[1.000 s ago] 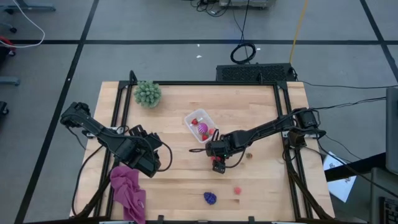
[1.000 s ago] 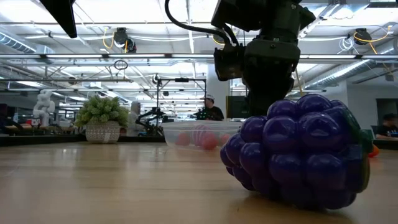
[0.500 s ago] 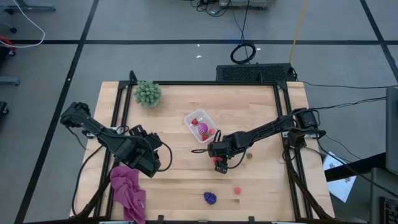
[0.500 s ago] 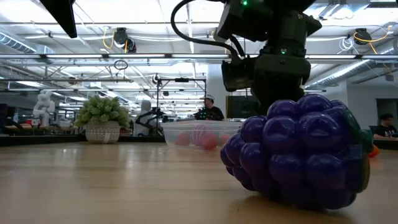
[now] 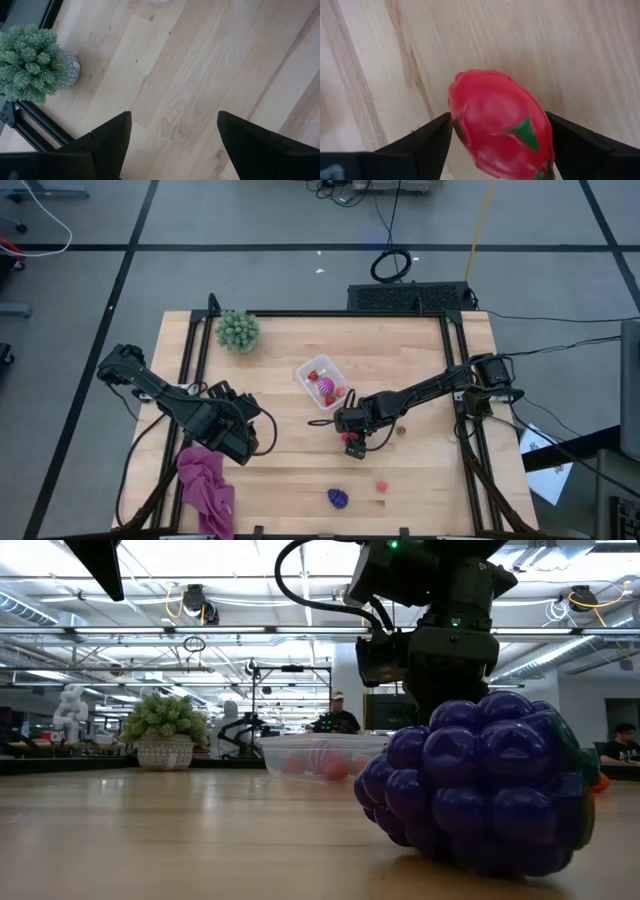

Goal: Pick and placing Produce into tupperware
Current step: Put the dragon fruit into the transparent bin

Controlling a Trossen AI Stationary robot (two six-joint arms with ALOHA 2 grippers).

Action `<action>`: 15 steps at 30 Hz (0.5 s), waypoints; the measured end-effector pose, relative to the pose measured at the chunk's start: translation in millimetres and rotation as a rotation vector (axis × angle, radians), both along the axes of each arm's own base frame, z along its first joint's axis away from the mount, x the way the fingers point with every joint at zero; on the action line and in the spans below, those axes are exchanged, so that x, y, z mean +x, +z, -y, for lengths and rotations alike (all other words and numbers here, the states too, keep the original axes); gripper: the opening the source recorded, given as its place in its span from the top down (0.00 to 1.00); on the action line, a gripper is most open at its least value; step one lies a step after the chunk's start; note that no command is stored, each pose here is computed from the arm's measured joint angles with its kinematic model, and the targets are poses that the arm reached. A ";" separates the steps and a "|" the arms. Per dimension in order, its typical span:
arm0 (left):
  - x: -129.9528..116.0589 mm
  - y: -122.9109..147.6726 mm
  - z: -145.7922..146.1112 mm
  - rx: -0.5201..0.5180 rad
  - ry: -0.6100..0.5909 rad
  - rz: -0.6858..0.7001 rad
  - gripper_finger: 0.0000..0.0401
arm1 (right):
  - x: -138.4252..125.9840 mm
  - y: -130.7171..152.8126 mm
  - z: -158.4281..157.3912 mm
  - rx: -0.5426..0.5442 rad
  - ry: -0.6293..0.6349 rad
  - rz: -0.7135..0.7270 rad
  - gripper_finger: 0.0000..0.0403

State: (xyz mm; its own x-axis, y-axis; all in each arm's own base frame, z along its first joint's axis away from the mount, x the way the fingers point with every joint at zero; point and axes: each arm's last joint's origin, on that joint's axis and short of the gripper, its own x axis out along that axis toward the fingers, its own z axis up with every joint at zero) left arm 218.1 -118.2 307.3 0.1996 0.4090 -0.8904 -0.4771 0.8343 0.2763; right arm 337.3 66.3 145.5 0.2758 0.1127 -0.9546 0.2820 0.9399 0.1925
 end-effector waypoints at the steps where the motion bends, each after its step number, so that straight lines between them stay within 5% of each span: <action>1: 0.0 0.0 0.0 0.000 0.000 0.000 0.26 | 0.0 0.0 0.0 0.000 0.000 0.000 0.29; 15: 0.0 0.0 0.0 0.000 0.000 0.000 0.26 | 0.2 0.1 -0.1 0.001 0.000 0.002 0.44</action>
